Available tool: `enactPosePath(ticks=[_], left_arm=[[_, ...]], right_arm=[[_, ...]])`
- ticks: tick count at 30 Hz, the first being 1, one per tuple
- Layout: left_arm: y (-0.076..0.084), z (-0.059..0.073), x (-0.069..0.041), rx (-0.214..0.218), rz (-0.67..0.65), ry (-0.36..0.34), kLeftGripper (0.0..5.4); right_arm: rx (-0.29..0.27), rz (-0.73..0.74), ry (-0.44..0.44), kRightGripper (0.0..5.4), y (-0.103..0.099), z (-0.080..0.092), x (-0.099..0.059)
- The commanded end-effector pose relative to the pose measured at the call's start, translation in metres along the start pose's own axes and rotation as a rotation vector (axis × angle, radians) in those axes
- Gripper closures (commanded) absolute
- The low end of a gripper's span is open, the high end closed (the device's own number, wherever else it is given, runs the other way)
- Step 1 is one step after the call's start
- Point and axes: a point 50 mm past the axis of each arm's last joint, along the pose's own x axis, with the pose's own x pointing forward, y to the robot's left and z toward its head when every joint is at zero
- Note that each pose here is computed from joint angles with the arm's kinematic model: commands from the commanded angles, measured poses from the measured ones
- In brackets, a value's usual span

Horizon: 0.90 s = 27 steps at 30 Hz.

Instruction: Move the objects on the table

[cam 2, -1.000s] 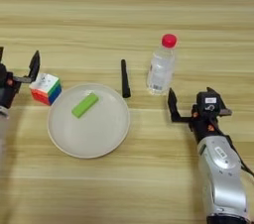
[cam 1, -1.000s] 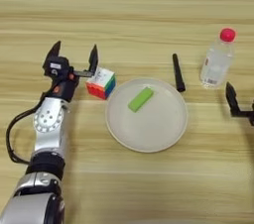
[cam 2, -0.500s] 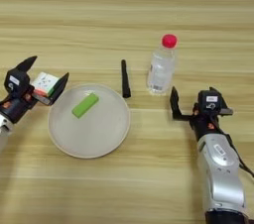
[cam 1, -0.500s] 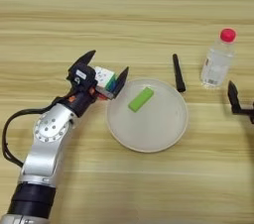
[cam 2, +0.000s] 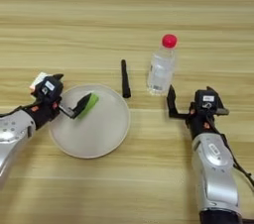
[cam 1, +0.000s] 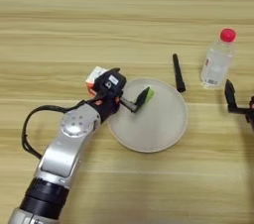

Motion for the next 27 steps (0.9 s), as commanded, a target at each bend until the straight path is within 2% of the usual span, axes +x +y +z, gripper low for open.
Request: enactPosePath(ticks=[1, 8, 15, 27], left_arm=[[-0.007, -0.003, 0.005, 0.015, -0.052, 0.042, 0.0], [-0.017, -0.008, 0.002, 0.013, -0.092, 0.072, 0.0], [-0.015, -0.019, 0.003, 0.018, -0.094, 0.136, 0.0], [-0.011, -0.026, 0.01, 0.021, -0.09, 0.196, 0.0]], right_arm=[[-0.001, -0.002, -0.007, 0.02, 0.002, 0.003, 0.0], [0.008, -0.002, -0.009, 0.02, 0.004, 0.004, 0.0], [0.014, -0.004, -0.012, 0.02, 0.006, 0.004, -0.001], [0.028, -0.015, -0.012, 0.02, 0.006, 0.004, -0.003]])
